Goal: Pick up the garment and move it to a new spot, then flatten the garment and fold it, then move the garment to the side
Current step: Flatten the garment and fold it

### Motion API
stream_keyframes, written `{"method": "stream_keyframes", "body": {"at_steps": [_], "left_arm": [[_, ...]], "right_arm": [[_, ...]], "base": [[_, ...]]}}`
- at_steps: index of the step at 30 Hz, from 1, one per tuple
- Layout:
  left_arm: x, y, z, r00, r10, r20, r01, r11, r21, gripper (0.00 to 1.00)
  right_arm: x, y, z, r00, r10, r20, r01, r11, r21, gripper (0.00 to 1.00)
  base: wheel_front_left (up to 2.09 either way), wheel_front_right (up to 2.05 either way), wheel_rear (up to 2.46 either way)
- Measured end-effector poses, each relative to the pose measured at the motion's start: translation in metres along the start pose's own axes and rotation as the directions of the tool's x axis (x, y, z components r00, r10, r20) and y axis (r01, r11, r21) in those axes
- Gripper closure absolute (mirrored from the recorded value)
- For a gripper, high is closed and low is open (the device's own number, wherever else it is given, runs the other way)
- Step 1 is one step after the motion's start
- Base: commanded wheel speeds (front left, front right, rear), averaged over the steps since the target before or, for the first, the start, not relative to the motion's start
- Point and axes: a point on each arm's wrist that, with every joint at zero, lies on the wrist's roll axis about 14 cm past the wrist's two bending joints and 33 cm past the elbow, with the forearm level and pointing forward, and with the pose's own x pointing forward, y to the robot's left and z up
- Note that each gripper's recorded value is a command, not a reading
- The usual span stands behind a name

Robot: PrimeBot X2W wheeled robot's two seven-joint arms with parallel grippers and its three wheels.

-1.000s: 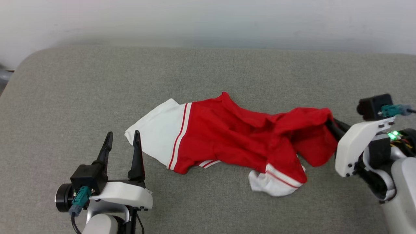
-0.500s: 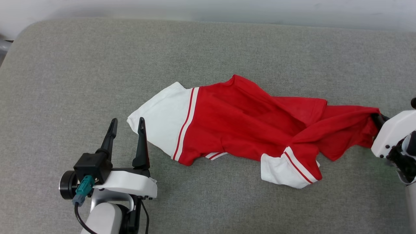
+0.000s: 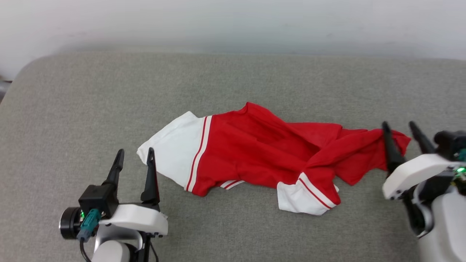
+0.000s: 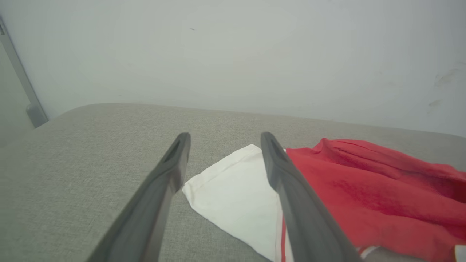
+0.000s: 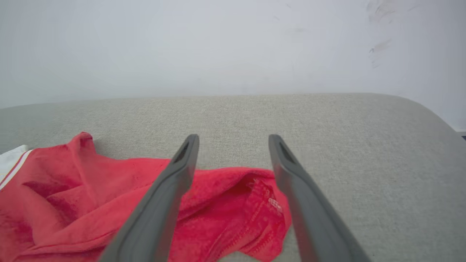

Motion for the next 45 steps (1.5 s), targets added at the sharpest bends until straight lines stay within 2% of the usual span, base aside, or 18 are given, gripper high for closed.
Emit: {"method": "stream_keyframes", "body": {"at_steps": [4, 8, 9, 12, 16, 21, 24, 31, 37, 38, 39, 40, 43, 45], "left_arm": [[-0.006, -0.002, 0.003, 1.000, -0.009, 0.007, 0.009, 1.000, 0.006, 0.00], [-0.008, -0.006, 0.007, 1.000, -0.026, 0.014, 0.026, 1.000, 0.007, 0.00], [-0.009, -0.008, 0.010, 0.999, -0.032, 0.020, 0.032, 0.999, 0.005, 0.00], [-0.009, -0.007, 0.012, 0.999, -0.032, 0.024, 0.031, 0.999, 0.009, 0.00], [-0.009, -0.003, 0.011, 1.000, -0.023, 0.018, 0.023, 1.000, 0.014, 0.00], [-0.008, -0.002, 0.008, 1.000, -0.018, 0.010, 0.018, 1.000, 0.012, 0.00], [-0.005, -0.001, 0.004, 1.000, -0.009, -0.001, 0.009, 1.000, 0.006, 0.00], [0.005, -0.003, -0.011, 0.999, -0.006, -0.033, 0.006, 1.000, -0.007, 0.00], [0.008, 0.003, -0.022, 0.998, 0.014, -0.060, -0.015, 1.000, -0.006, 0.00], [0.008, 0.003, -0.024, 0.998, 0.016, -0.063, -0.016, 1.000, -0.006, 0.00], [0.008, 0.003, -0.024, 0.998, 0.014, -0.064, -0.015, 1.000, -0.003, 0.00], [0.009, 0.002, -0.024, 0.998, 0.013, -0.063, -0.013, 1.000, -0.002, 0.00], [0.010, 0.001, -0.022, 0.998, 0.012, -0.056, -0.012, 1.000, 0.001, 0.00], [0.010, 0.000, -0.019, 0.999, 0.008, -0.049, -0.008, 1.000, 0.001, 0.00]], "right_arm": [[-0.020, 0.025, 0.000, 0.997, 0.073, -0.017, -0.073, 0.997, -0.025, 0.00], [-0.041, 0.047, -0.014, 0.983, 0.149, -0.111, -0.154, 0.987, -0.042, 0.00], [-0.055, 0.062, -0.026, 0.956, 0.211, -0.204, -0.228, 0.971, -0.066, 0.00], [-0.070, 0.083, -0.041, 0.907, 0.282, -0.313, -0.319, 0.945, -0.074, 0.00], [-0.089, 0.109, -0.057, 0.821, 0.367, -0.437, -0.445, 0.892, -0.086, 0.00], [-0.106, 0.123, -0.077, 0.714, 0.409, -0.568, -0.543, 0.836, -0.080, 0.00], [-0.103, 0.130, -0.081, 0.679, 0.420, -0.603, -0.581, 0.809, -0.091, 0.00], [-0.090, 0.130, -0.104, 0.601, 0.395, -0.695, -0.619, 0.780, -0.092, 0.00], [-0.095, 0.125, -0.136, 0.502, 0.363, -0.785, -0.625, 0.780, -0.039, 0.00], [-0.096, 0.125, -0.139, 0.496, 0.364, -0.788, -0.622, 0.783, -0.030, 0.31], [-0.097, 0.123, -0.140, 0.493, 0.360, -0.792, -0.618, 0.785, -0.028, 0.86], [-0.098, 0.123, -0.141, 0.489, 0.364, -0.793, -0.612, 0.791, -0.014, 1.00], [-0.097, 0.125, -0.136, 0.522, 0.388, -0.760, -0.594, 0.805, 0.002, 1.00], [-0.093, 0.128, -0.125, 0.573, 0.413, -0.708, -0.578, 0.816, 0.009, 1.00]], "base": [[0.00, 0.00, 0.00], [0.00, 0.00, 0.00], [0.00, 0.00, 0.00], [0.00, 0.00, 0.00], [0.00, 0.00, 0.00], [0.00, 0.00, 0.00], [0.00, 0.00, 0.00], [0.00, 0.00, 0.00], [0.00, 0.00, 0.00], [0.00, 0.00, 0.00], [0.00, 0.00, 0.00], [0.00, 0.00, 0.00], [0.00, 0.00, 0.00], [0.00, 0.00, 0.00]]}}
